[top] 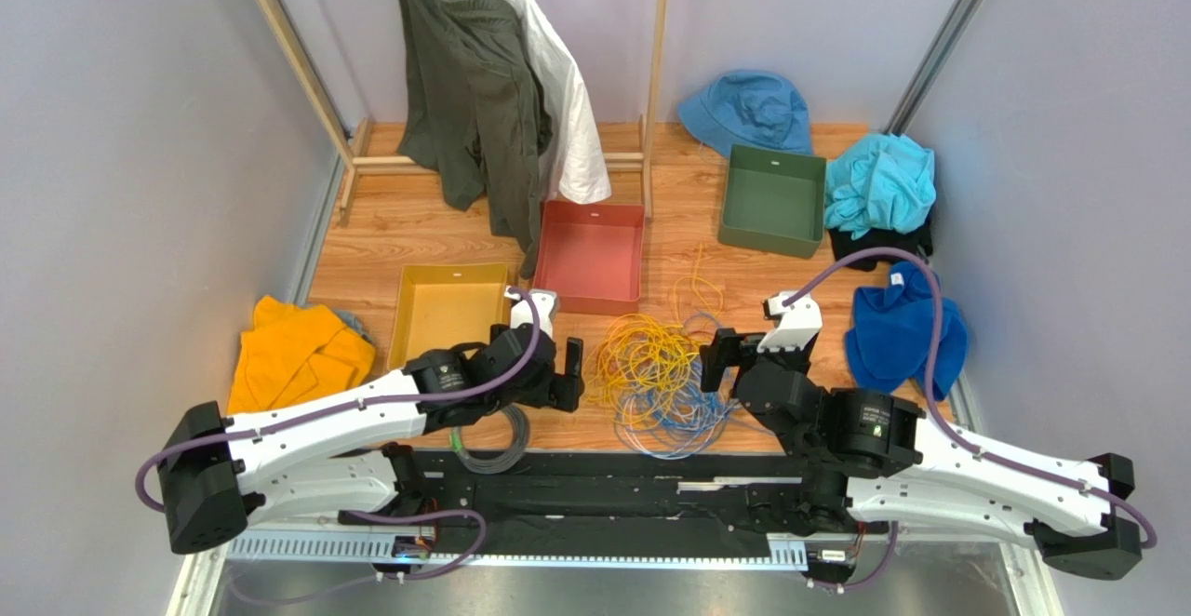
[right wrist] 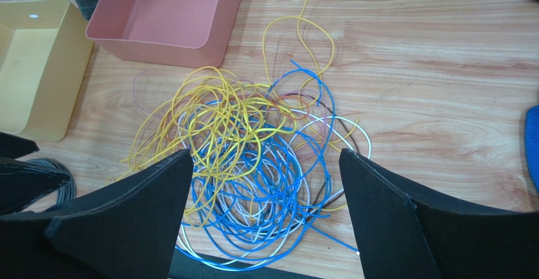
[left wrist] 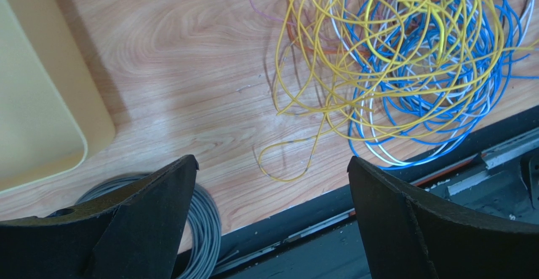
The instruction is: Untangle the cables
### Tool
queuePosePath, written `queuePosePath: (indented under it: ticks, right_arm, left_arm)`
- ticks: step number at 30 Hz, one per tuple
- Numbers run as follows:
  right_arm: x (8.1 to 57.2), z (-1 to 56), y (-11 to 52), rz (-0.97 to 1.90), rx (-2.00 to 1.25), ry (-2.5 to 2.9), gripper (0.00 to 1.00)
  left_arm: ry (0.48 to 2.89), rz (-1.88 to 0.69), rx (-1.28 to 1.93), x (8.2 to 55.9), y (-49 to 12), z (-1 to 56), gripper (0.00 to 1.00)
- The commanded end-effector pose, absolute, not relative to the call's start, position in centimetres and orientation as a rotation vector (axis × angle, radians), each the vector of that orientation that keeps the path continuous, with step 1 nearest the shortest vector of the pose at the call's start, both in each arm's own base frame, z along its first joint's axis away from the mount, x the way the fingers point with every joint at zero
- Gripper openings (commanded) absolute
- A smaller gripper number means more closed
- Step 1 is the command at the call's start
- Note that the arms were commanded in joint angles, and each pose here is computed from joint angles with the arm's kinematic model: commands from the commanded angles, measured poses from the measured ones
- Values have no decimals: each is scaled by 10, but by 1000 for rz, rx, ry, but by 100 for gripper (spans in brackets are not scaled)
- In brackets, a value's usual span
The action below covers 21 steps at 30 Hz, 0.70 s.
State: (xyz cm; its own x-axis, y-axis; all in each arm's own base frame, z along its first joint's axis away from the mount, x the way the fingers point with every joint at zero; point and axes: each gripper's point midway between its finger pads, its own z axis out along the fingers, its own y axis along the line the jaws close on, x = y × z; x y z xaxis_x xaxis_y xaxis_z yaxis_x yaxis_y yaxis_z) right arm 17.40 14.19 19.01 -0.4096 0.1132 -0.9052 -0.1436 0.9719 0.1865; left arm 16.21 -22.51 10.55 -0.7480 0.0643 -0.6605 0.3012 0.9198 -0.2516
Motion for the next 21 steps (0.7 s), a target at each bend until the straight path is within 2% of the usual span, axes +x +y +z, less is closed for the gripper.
queuePosePath:
  ticks: [1, 4, 7, 12, 16, 18, 21]
  right_arm:
    - [177, 194, 147, 337, 35, 1941, 88]
    - [177, 189, 142, 309, 41, 1945, 86]
    - [175, 185, 144, 310, 21, 1958, 86]
    - [172, 177, 151, 319, -4, 1990, 86]
    - [171, 169, 153, 314, -9, 2013, 84]
    - [170, 167, 153, 315, -8, 2017, 84]
    - [170, 166, 150, 313, -5, 2017, 83]
  left_arm:
    - [2334, -608, 312, 155, -242, 105, 99]
    - [2332, -650, 306, 153, -246, 92, 98]
    - [2363, -602, 311, 155, -246, 76, 92]
    - [2394, -555, 313, 160, -251, 60, 90]
    - [2393, -561, 326, 164, -262, 53, 83]
    - [2416, -549, 345, 164, -266, 44, 76]
    - [2409, -567, 352, 165, -271, 47, 30]
